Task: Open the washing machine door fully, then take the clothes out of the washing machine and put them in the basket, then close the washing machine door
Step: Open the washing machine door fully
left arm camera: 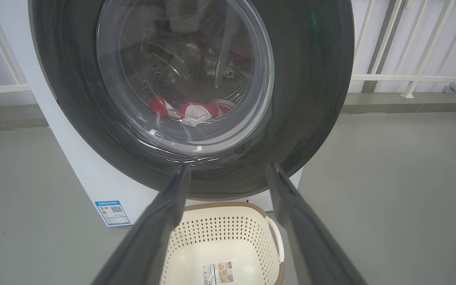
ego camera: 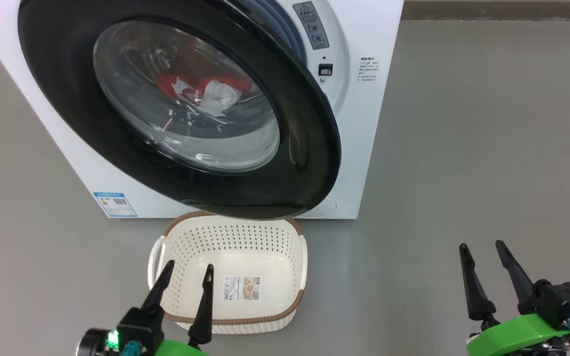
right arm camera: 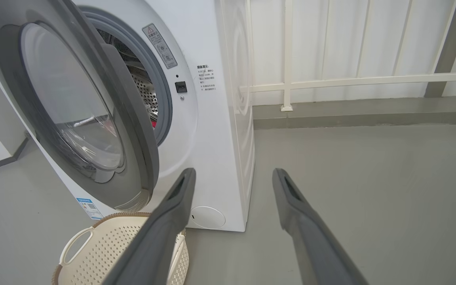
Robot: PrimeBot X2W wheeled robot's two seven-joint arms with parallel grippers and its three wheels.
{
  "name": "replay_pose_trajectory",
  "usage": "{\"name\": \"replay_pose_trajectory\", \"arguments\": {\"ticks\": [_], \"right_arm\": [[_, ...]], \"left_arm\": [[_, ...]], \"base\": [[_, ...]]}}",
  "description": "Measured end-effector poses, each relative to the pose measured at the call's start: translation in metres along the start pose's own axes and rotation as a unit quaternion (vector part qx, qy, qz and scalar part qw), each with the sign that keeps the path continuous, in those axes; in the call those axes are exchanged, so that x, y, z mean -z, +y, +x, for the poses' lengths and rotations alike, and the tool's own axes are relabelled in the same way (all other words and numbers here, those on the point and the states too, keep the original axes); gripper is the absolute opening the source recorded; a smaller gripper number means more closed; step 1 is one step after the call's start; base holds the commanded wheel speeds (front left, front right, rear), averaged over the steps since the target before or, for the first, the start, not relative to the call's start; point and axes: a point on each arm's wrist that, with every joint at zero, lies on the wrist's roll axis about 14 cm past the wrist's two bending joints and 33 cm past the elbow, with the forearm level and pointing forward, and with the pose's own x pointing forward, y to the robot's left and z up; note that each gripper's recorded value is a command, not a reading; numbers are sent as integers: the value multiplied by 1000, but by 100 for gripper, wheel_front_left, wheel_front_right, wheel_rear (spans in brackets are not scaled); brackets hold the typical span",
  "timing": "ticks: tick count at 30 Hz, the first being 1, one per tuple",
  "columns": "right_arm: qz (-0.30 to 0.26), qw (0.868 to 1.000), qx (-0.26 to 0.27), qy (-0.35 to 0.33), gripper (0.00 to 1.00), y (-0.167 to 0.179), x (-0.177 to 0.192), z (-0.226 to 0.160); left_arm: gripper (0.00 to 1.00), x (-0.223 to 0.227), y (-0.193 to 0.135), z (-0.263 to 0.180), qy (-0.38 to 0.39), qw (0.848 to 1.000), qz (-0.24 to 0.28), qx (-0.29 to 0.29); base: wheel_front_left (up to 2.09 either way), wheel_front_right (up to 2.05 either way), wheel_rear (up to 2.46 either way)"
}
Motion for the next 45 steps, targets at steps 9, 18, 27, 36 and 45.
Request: {"name": "replay_pose_trajectory", "arguments": {"ticks": [9, 18, 27, 36, 45], "right_arm": [[0, 1000, -3, 7, 100, 2, 4, -1], [1, 1000, -7, 14, 100, 5, 9, -2], [6, 1000, -5, 26, 0, 5, 17, -1], [10, 1000, -6, 29, 0, 5, 19, 0], [166, 986, 22, -14, 0, 2, -1, 19]], "left_arm": [[100, 4, 2, -4, 7, 1000, 0, -3], [100, 5, 2, -5, 8, 1000, 0, -5], [100, 8, 4, -5, 13, 1000, -1, -8], [100, 9, 5, -5, 14, 1000, -2, -10], [100, 10, 7, -3, 15, 1000, -2, -12]], "base": [[0, 0, 0], [0, 0, 0], [0, 0, 0], [0, 0, 0], [0, 0, 0]]}}
